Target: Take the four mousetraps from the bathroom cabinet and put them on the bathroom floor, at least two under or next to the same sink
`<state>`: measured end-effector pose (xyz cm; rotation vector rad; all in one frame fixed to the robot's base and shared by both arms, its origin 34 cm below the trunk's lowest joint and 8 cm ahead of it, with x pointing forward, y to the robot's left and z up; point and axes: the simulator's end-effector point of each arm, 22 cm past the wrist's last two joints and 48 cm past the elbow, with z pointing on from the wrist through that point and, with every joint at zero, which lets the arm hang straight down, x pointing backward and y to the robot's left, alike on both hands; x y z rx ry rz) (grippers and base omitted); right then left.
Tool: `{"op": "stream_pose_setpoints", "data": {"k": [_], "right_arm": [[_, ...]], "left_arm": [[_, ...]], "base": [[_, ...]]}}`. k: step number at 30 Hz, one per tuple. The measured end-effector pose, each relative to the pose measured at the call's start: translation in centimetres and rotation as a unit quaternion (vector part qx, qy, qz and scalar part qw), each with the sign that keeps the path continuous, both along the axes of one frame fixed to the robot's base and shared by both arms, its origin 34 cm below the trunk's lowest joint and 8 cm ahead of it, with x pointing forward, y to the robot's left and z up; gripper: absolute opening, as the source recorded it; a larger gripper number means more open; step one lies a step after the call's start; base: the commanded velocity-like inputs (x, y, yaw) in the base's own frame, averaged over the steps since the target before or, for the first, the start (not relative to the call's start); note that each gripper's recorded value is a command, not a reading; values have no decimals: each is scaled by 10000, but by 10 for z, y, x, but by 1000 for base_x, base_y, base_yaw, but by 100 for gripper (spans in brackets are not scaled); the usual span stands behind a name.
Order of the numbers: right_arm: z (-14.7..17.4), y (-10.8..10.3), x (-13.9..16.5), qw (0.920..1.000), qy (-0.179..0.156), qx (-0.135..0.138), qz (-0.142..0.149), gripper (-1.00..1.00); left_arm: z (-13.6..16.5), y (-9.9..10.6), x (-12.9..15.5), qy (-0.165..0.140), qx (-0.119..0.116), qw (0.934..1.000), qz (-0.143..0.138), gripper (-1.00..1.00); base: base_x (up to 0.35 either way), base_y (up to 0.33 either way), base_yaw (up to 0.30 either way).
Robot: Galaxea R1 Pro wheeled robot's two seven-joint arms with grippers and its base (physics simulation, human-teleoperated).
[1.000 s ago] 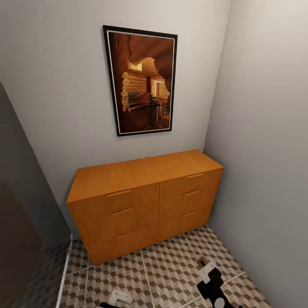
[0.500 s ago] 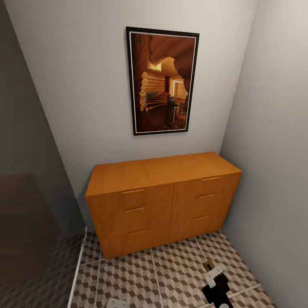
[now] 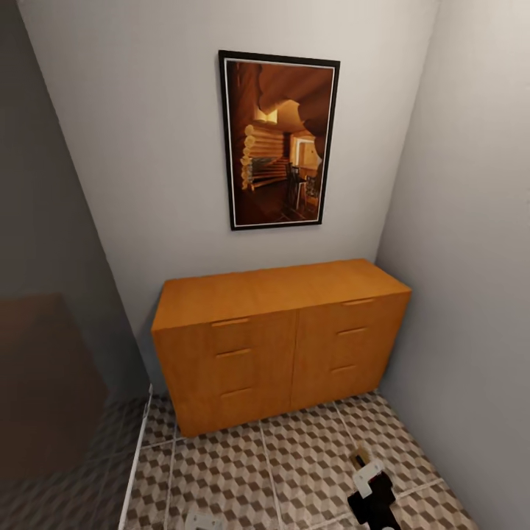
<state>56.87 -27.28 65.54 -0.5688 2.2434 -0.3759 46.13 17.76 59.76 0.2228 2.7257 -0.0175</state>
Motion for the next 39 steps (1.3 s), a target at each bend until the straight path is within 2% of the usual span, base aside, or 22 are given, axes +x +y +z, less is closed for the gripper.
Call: {"op": "stream_pose_setpoints", "data": {"k": [29, 35, 39], "right_arm": [[1, 0, 1, 10000, -45, 21, 7, -100], [1, 0, 1, 10000, -45, 22, 5, -100], [2, -1, 1, 10000, -62, 25, 1, -100]], "left_arm": [[0, 2, 1, -9, 14, 10000, 5, -100], [0, 2, 1, -9, 13, 10000, 9, -100], [0, 3, 1, -13, 16, 10000, 12, -100]], "base": [[-332, -122, 3], [-309, -108, 191], [-84, -20, 277]]}}
